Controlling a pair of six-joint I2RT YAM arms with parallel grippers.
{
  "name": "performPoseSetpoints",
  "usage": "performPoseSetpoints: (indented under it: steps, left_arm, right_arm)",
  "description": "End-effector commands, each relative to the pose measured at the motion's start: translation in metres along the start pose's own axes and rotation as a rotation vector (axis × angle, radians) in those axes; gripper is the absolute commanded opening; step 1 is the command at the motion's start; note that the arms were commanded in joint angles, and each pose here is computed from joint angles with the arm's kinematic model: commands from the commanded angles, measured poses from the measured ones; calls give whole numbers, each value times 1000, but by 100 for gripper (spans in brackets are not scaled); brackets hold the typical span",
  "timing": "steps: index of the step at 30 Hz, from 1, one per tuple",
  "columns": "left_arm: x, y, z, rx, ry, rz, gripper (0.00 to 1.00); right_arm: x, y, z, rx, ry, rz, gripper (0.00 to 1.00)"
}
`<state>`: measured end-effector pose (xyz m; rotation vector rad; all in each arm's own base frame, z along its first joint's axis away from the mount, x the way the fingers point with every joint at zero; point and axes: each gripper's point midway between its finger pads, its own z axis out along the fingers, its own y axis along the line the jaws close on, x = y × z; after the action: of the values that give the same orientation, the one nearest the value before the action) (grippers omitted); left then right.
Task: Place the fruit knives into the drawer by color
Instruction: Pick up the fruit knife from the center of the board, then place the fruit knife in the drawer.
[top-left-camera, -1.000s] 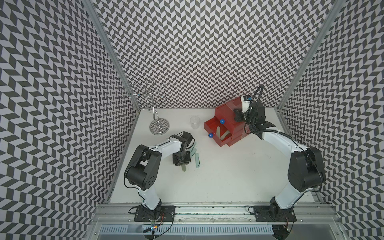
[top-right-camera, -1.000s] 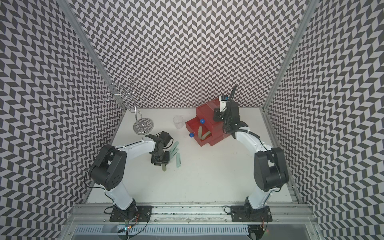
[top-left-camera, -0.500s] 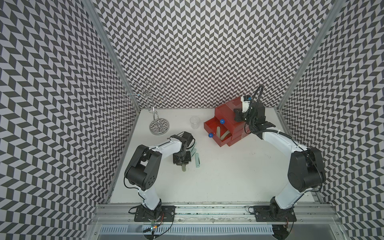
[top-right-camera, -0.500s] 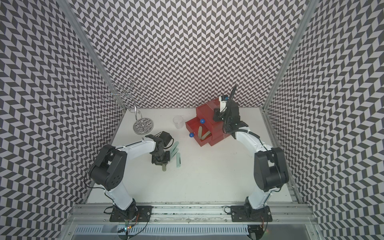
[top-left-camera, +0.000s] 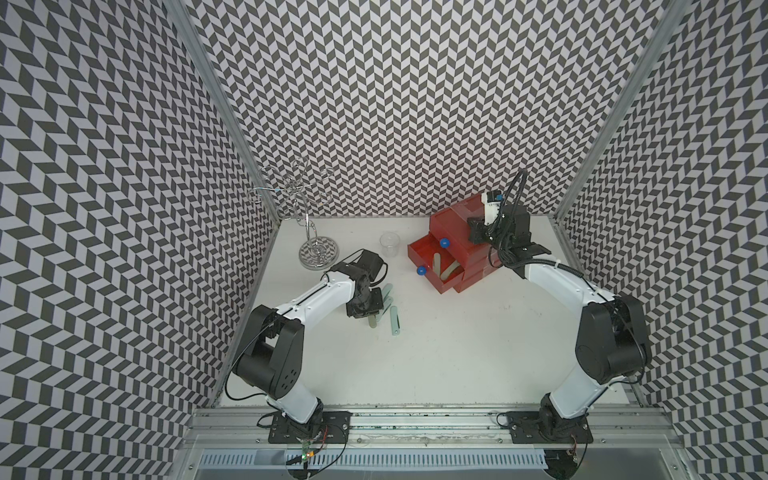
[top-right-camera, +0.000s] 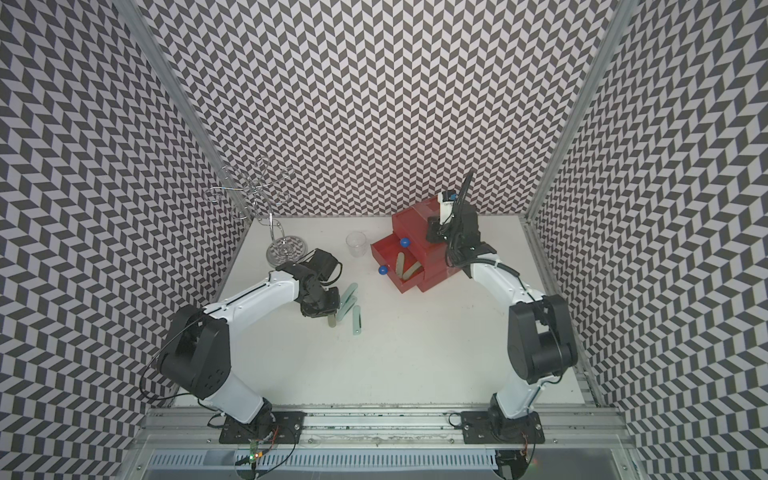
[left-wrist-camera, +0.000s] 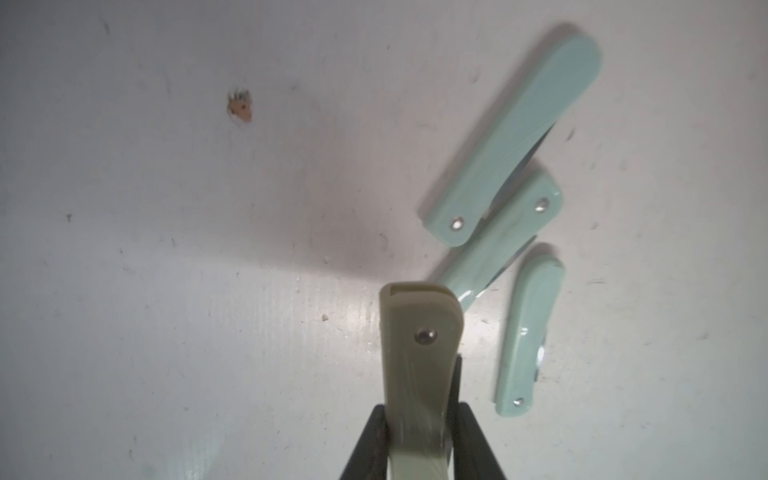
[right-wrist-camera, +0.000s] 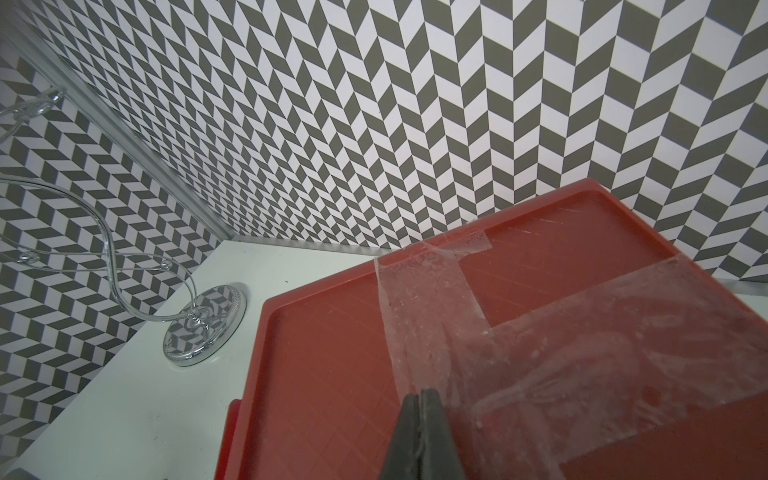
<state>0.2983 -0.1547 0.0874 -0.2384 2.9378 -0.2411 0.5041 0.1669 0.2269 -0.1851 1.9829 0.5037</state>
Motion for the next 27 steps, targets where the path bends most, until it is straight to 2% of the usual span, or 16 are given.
performPoseSetpoints:
  steps: [1, 17, 21, 27]
  left_arm:
    - [-17, -24, -26, 117, -58, -10, 25]
    - [-90, -132, -113, 600, -280, 30, 24]
    - [-104, -153, -121, 687, -287, 28, 24]
    - [-118, -181, -111, 756, -267, 22, 24]
  right_arm:
    - [224, -36, -6, 119, 676, 184, 0]
    - [227, -38, -6, 133, 685, 182, 0]
    - [228, -39, -6, 135, 687, 181, 0]
    - [230, -40, -6, 138, 692, 182, 0]
